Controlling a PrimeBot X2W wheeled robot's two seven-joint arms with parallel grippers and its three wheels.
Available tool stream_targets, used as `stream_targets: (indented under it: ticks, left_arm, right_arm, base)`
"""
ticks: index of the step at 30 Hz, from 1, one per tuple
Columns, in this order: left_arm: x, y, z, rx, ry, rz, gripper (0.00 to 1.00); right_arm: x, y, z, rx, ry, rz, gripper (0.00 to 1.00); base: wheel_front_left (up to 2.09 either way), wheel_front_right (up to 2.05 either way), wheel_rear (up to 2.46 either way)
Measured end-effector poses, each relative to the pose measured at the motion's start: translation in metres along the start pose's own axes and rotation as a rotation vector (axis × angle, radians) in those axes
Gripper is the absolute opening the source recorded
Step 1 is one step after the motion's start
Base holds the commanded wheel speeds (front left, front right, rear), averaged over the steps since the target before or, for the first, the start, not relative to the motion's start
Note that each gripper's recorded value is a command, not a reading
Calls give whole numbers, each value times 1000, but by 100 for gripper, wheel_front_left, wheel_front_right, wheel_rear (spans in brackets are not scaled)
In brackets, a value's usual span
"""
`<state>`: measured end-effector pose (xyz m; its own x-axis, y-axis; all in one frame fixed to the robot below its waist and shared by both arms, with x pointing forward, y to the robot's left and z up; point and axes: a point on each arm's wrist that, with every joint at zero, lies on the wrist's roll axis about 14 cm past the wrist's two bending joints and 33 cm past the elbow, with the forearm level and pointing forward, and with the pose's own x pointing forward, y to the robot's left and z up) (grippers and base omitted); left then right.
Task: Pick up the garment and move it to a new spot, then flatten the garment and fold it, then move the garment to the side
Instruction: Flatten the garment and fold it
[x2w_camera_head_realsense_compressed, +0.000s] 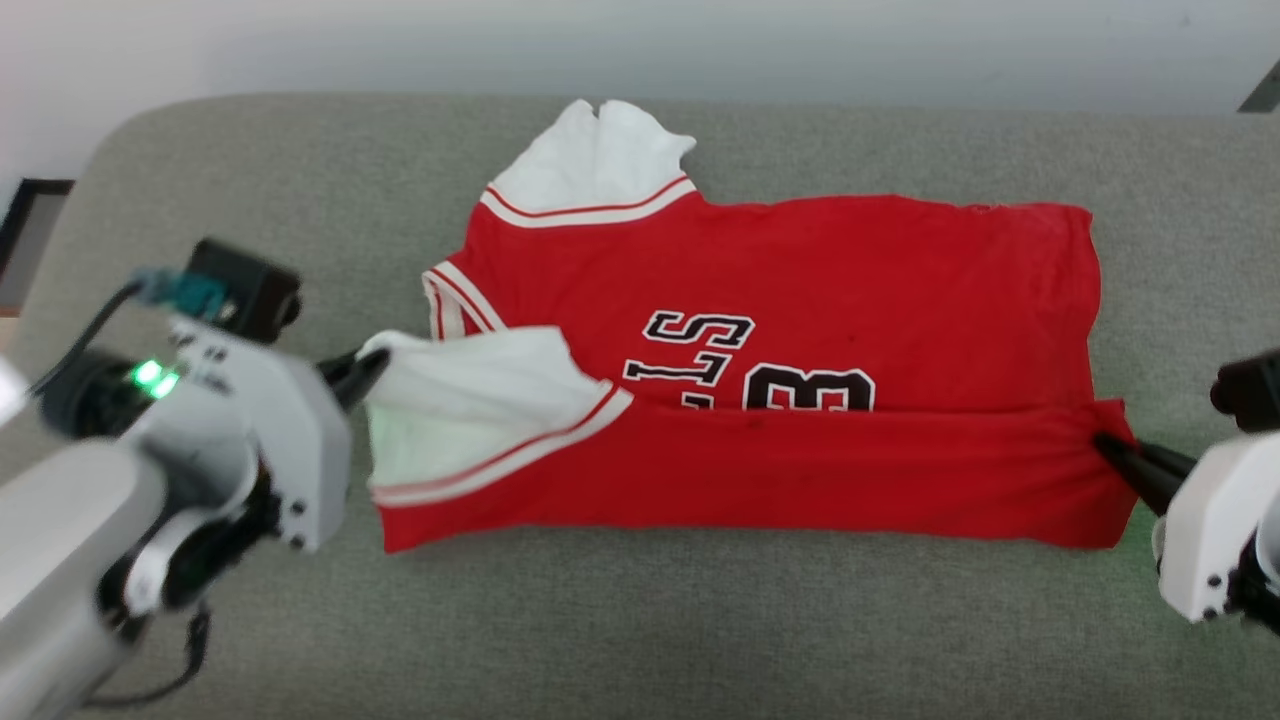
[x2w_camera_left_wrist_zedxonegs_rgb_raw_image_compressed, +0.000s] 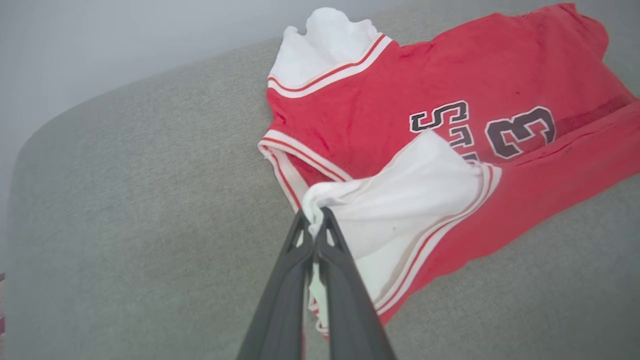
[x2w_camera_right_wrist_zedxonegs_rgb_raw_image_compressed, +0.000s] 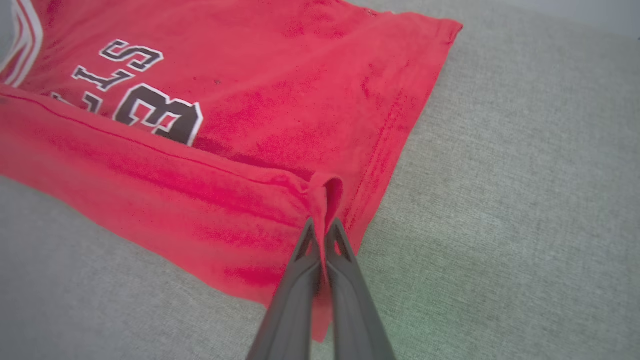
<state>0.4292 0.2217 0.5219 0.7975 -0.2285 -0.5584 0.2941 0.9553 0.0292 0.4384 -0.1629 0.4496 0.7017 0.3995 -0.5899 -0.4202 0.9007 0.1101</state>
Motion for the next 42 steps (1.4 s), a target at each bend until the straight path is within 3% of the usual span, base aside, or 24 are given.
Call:
stream_targets:
  ticks: [5,9,16,18,20,22,23,24,25,26,28,29,30,32,33,42]
  left_arm:
    - [45,-4,-4,-2,60,-50,0]
    - [71,-4,-34,-39,173,-63,0]
    - [88,-6,-72,-112,323,-68,0]
    - [93,-6,-79,-149,353,-63,4]
    - [96,-4,-79,-159,362,-56,18]
    - [99,-2,-80,-169,369,-45,42]
    - [100,-2,-79,-175,369,-41,58]
    - [101,-2,-78,-178,369,-39,84]
    - [102,-1,-76,-178,365,-38,99]
    - [102,0,-73,-180,355,-32,100]
    - [102,2,-64,-174,328,-28,100]
    - [102,2,-59,-167,313,-27,100]
    - [101,3,-53,-166,295,-25,100]
    - [97,5,-46,-153,276,-19,100]
    - [95,7,-42,-147,261,-13,100]
    - [65,2,-19,-130,176,-19,100]
  right_arm:
    - [19,-17,-6,15,57,-49,0]
    - [32,-18,-17,27,113,-50,0]
    - [43,-13,-28,30,178,-25,0]
    - [46,-11,-28,30,193,-15,0]
    - [47,-12,-28,27,198,-15,0]
    - [48,-11,-27,22,204,-12,0]
    - [48,-11,-27,19,205,-12,0]
    - [49,-11,-26,20,206,-11,0]
    - [49,-11,-26,23,207,-11,0]
    - [49,-11,-24,15,207,-9,8]
    - [48,-11,-21,11,200,-11,39]
    - [48,-11,-20,13,197,-11,47]
    - [47,-10,-19,13,194,-11,47]
    - [45,-10,-18,14,194,-13,94]
    - [44,-10,-16,15,188,-15,100]
    - [27,-3,32,-27,-7,-24,100]
  base:
    - [0,0,0]
    - [0,0,0]
    - [0,0,0]
    - [0,0,0]
    - [0,0,0]
    - [0,0,0]
    - [0,0,0]
    - [0,0,0]
    - [0,0,0]
    - [0,0,0]
    - [0,0,0]
    - [0,0,0]
    - [0,0,0]
    - [0,0,0]
    - [0,0,0]
    - [0,0,0]
